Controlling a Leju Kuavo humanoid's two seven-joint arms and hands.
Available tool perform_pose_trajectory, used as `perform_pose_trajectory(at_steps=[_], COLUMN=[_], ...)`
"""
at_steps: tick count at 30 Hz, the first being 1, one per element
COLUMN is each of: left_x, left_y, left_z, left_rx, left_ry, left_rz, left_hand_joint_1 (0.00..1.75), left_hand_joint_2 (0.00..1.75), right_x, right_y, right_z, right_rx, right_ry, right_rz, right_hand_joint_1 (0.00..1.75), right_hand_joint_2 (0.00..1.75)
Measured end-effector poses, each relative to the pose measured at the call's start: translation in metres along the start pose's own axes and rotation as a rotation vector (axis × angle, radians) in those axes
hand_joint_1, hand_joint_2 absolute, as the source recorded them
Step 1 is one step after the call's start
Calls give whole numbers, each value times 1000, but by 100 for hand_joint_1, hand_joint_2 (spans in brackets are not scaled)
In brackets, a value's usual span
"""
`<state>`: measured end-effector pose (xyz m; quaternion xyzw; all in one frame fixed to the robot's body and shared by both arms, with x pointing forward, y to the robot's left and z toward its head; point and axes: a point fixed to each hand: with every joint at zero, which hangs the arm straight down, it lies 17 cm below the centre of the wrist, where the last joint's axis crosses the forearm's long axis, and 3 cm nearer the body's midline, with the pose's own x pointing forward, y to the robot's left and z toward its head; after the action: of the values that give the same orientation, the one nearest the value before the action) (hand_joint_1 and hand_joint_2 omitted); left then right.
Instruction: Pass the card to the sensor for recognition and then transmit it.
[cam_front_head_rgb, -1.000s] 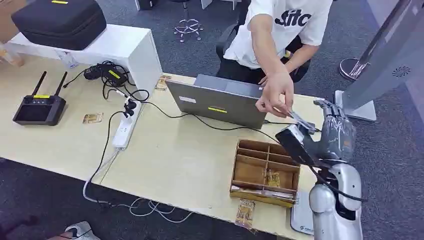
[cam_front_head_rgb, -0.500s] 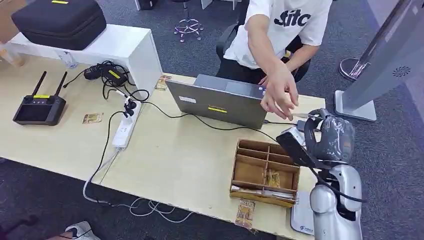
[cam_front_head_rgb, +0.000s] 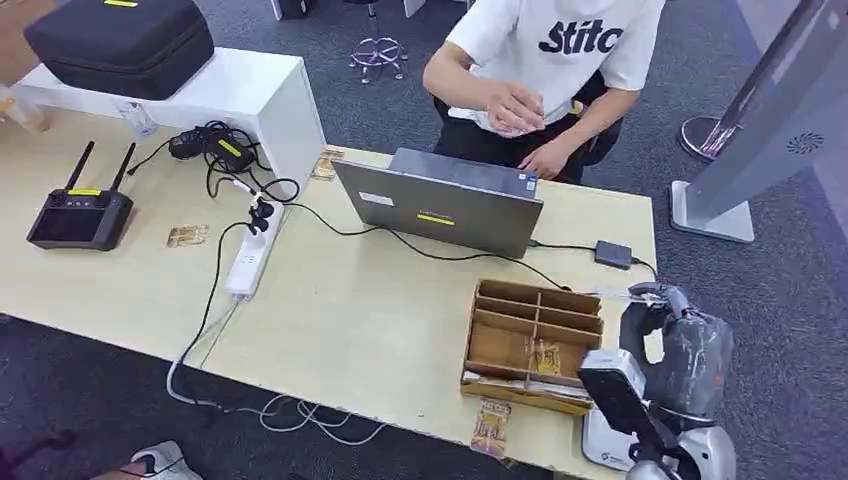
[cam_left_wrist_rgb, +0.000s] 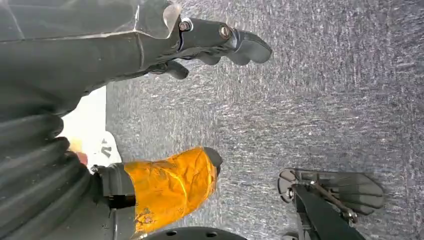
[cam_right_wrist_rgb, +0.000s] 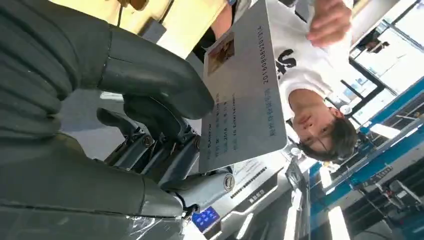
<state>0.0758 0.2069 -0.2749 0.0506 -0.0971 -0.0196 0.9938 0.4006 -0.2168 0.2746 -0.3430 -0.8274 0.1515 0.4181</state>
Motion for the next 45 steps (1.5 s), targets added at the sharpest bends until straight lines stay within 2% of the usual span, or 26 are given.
perform_pose_trajectory(at_steps=[6,13,25,37,45], left_x=[-1,-2,-2,-2,-1], left_y=[-2,-3,-1,2,5], left_z=[1,2,1,0,0], left_rx=[18,26,33,38,43], left_ry=[6,14,13,12,7], left_rz=[60,96,103,99,95], left_hand_joint_1=[0,0,0,0,0], left_hand_joint_2=[175,175,175,175,175], right_x=[-39,-97,-166,-185,-189], right_y=[-13,-17,33,57,51], right_z=[50,94,159,177,173], right_rx=[6,75,289,377,347], right_ry=[118,254,447,506,513], right_rz=[-93,14,80,102,149], right_hand_joint_1=[175,175,175,175,175], right_hand_joint_2=[175,175,175,175,175])
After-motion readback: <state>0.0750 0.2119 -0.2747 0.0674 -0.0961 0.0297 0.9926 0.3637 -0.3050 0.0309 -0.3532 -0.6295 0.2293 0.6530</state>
